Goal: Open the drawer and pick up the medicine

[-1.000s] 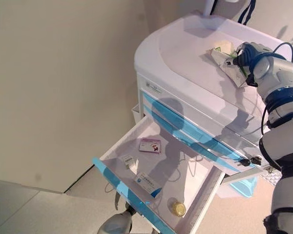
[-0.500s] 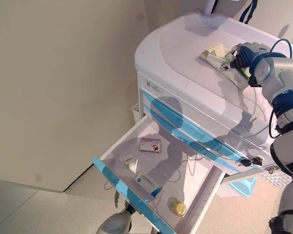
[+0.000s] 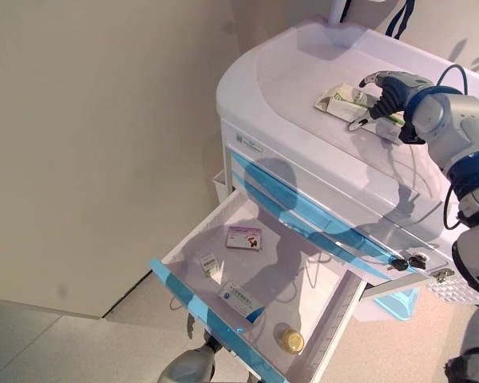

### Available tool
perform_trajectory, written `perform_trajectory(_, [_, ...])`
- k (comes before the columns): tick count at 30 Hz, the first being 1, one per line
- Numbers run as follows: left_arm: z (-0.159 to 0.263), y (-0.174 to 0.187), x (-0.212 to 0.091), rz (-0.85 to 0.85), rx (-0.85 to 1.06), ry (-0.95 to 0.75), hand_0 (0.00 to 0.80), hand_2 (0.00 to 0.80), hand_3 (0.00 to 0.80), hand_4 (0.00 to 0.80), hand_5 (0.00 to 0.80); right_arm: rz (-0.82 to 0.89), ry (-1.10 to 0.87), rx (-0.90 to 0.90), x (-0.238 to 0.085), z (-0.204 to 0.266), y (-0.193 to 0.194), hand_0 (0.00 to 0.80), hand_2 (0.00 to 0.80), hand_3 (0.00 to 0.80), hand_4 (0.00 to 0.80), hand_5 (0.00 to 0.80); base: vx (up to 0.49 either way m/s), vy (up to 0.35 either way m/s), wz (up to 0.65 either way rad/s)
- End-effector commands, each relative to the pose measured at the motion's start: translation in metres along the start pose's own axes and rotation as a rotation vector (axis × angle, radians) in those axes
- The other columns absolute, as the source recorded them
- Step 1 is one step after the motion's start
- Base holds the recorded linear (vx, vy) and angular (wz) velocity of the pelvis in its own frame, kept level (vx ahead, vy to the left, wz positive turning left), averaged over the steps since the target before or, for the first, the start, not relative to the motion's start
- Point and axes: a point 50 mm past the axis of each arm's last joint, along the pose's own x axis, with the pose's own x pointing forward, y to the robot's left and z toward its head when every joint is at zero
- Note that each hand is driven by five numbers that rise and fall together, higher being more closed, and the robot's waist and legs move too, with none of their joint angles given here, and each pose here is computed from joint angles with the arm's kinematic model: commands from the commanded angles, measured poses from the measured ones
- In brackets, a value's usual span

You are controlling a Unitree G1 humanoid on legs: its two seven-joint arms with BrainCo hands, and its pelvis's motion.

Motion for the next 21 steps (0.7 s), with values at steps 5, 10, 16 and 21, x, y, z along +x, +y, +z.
perform_trajectory(5, [-0.012, 0.001, -0.001, 0.019, 0.026, 0.064, 0.0, 0.0, 0.0, 0.0, 0.0, -0.286, -0.095, 0.304, -0.027, -0.014, -0.032, 0.0, 0.0, 0.0, 0.0, 0.0, 0.002, 0.028, -0.08])
perform_trajectory(10, [-0.011, -0.001, 0.0, 0.031, 0.033, 0.066, 0.0, 0.0, 0.0, 0.0, 0.0, -0.6, -0.095, 0.761, -0.051, -0.048, -0.032, 0.0, 0.0, 0.0, 0.0, 0.0, 0.011, 0.044, -0.13])
perform_trajectory(16, [-0.006, -0.003, 0.001, 0.05, 0.05, 0.062, 0.0, 0.0, 0.0, 0.0, 0.0, -0.814, -0.043, 1.22, -0.063, -0.074, 0.008, 0.0, 0.0, 0.0, 0.0, 0.0, 0.0, 0.05, -0.25])
perform_trajectory(21, [-0.003, -0.01, 0.003, 0.05, 0.047, 0.051, 0.0, 0.0, 0.0, 0.0, 0.0, -0.829, -0.06, 1.487, -0.066, -0.07, 0.048, 0.0, 0.0, 0.0, 0.0, 0.0, -0.015, 0.047, -0.29])
